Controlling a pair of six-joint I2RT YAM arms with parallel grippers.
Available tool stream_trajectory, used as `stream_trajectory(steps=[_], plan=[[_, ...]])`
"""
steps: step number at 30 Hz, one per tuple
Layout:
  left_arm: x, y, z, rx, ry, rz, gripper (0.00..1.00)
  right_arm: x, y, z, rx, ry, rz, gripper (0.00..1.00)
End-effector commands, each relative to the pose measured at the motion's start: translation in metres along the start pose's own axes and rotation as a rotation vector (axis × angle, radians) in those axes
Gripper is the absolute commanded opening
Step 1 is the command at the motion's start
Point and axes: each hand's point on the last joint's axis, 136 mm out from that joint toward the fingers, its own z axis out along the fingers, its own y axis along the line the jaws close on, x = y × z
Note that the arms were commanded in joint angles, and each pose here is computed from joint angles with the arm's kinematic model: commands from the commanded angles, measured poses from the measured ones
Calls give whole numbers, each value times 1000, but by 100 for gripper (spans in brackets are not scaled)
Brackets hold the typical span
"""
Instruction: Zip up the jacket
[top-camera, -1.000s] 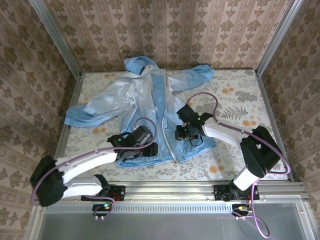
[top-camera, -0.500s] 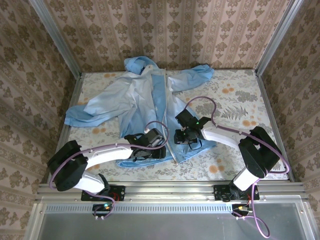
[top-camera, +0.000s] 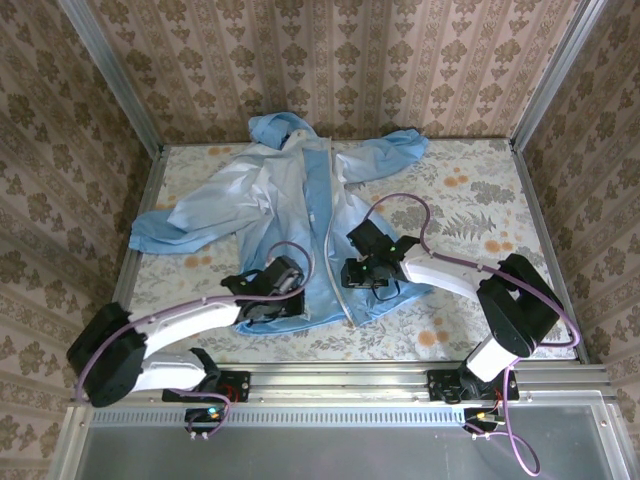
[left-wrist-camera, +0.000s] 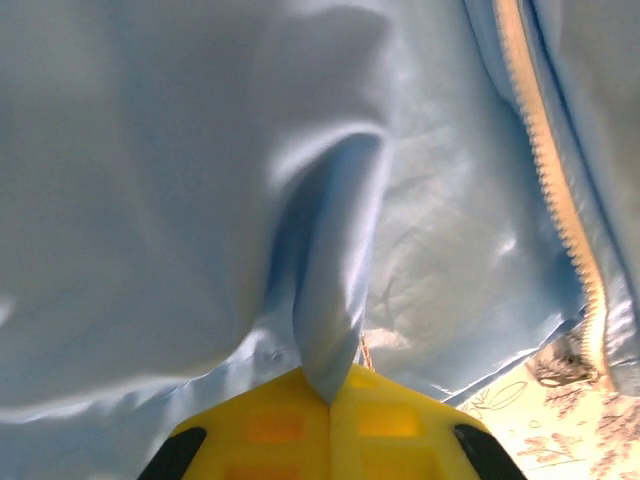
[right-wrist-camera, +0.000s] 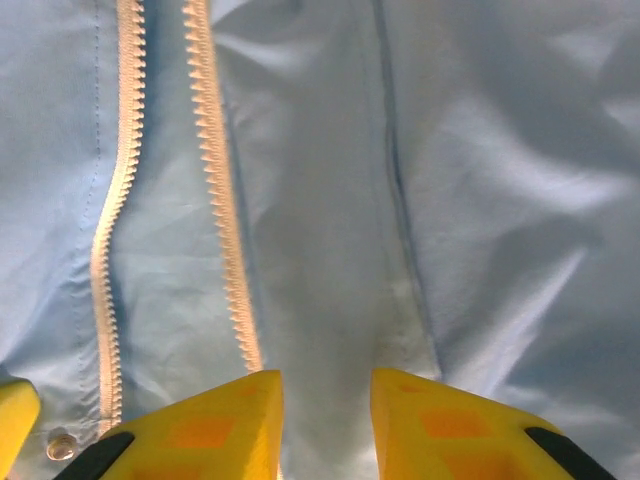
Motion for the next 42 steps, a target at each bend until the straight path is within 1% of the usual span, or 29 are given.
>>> stream_trajectory(steps=[1,5,10,14,20,24,27,28,32,38,42], plan=[[0,10,-13,55,4,-31,1,-4,24,-11,-93,-30,22,29],[-9,8,-29,198,-36,-98,0,-6,48,-14,-186,-43,46,33],[-21,-12,-40,388,-67,-145,0,-9,77,-14,-304,-36,100,39],[-32,-31,-45,520,-86,-124,0,-7,96,-12,-372,7,121,45],[-44,-44,-59,657,-86,-74,0,-5,106,-11,-411,36,150,51],[-48,-44,-67,705,-100,-47,0,-4,114,-13,-453,61,162,54],[-49,-40,-67,745,-102,-69,0,-4,117,-12,-479,72,199,56],[-55,-34,-69,757,-123,-95,0,-4,118,-11,-492,73,212,56],[-57,-28,-69,781,-128,-110,0,-7,127,-9,-542,80,234,55],[-56,-30,-74,800,-135,-87,0,-9,132,-4,-558,93,230,52],[-53,-30,-77,817,-126,-79,0,-12,140,-4,-595,109,223,50]])
